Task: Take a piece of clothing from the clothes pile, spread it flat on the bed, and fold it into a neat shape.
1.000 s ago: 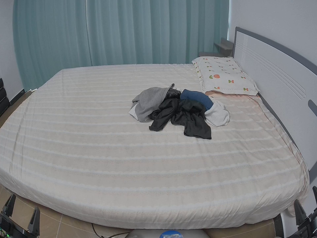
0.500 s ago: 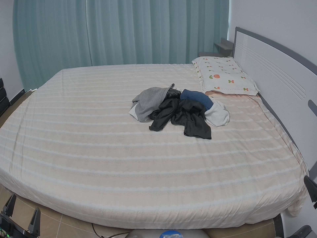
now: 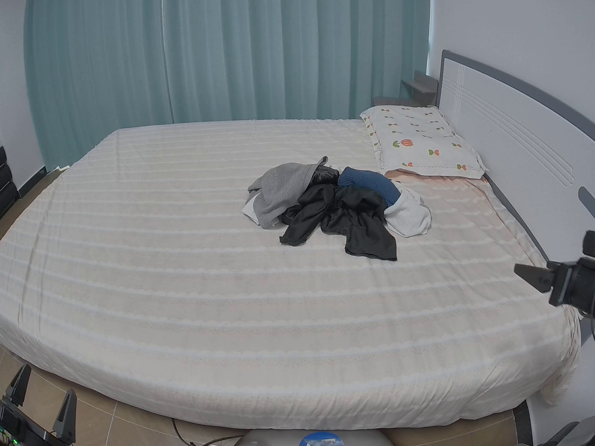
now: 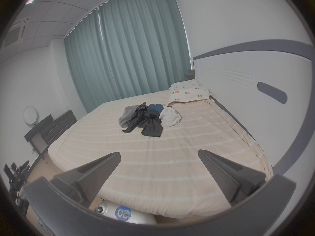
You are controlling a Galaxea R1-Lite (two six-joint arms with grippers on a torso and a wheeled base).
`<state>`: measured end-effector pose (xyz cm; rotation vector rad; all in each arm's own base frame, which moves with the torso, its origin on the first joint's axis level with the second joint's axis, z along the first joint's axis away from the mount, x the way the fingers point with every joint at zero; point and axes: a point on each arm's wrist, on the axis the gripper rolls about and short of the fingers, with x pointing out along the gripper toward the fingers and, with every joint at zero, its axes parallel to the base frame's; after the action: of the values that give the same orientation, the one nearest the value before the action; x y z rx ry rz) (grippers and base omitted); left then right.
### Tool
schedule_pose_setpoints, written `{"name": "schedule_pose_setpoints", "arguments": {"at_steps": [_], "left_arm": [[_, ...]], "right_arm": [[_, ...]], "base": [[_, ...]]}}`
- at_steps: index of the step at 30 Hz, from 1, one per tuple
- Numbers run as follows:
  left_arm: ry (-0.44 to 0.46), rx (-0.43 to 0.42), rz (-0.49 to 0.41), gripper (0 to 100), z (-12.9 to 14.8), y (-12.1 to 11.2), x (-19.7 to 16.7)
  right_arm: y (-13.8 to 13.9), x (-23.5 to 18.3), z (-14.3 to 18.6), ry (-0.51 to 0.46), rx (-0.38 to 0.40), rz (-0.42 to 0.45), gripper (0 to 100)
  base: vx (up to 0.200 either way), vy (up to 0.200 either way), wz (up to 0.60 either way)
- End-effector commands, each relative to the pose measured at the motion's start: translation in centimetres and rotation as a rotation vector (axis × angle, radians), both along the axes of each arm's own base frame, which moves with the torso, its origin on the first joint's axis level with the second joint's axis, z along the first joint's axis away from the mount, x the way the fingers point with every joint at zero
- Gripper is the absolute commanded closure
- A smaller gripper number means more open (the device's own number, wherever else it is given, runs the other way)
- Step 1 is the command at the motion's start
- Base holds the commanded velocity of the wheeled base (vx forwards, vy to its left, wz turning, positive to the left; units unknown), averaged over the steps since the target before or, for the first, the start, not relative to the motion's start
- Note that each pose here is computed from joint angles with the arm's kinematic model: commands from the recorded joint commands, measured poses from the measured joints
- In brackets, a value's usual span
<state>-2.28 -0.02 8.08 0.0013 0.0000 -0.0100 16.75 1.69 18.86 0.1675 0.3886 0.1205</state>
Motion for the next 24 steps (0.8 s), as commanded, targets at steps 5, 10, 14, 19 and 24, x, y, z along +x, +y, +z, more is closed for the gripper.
{"name": "schedule_pose_setpoints", "arguments": {"at_steps": [5, 10, 14, 19, 24], "left_arm": [[-0.002, -0.001, -0.002, 0, -0.5, 0.0, 0.0], [-0.002, -0.001, -0.004, 0, -0.5, 0.0, 0.0], [-0.001, -0.003, -0.005, 0, -0.5, 0.0, 0.0], [-0.002, -0.003, -0.002, 0, -0.5, 0.0, 0.0], [-0.001, -0.004, -0.002, 0, -0.5, 0.0, 0.0]], "right_arm": [[6.7, 26.1, -18.3, 0.220, 0.025, -0.087, 0], [7.0, 27.3, -19.2, 0.226, 0.032, -0.091, 0], [7.5, 29.8, -20.8, 0.249, 0.054, -0.106, 0], [8.2, 32.2, -21.2, 0.255, 0.115, -0.146, 0], [9.4, 33.8, -21.5, 0.255, 0.163, -0.163, 0]], "base": [[0.000, 0.000, 0.00], [0.000, 0.000, 0.00], [0.000, 0.000, 0.00], [0.000, 0.000, 0.00], [0.000, 0.000, 0.00]]}}
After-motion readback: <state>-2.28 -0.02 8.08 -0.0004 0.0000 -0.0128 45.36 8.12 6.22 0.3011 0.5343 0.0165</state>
